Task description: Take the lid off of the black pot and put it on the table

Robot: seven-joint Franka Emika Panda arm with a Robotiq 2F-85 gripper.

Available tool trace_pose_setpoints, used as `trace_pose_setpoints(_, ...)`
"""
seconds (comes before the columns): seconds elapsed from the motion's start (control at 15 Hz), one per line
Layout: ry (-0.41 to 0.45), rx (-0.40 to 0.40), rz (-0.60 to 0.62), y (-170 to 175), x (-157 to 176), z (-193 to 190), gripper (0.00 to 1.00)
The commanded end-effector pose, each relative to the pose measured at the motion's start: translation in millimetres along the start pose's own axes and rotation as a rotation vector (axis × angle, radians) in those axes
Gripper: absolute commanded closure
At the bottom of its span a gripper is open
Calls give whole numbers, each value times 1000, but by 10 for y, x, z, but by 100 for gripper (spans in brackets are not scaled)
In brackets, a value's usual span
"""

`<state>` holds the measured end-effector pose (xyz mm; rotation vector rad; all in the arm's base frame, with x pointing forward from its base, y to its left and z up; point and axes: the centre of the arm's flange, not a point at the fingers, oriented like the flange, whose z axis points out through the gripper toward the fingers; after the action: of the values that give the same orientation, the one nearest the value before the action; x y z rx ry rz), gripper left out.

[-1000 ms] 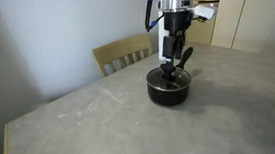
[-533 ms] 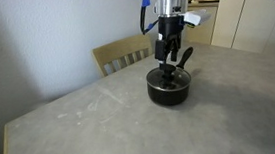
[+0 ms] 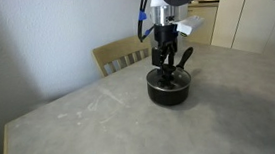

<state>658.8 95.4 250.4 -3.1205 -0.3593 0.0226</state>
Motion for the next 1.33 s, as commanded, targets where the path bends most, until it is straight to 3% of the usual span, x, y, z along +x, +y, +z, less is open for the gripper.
trace_pose_setpoints(0.0,-16,-42,-9,-10,126,37,34)
trace_pose_setpoints(0.53,-31,-12,-5,-46,51,-39,88)
trace_pose_setpoints(1.27,-56,-39,-23,-14,-194,-635,88)
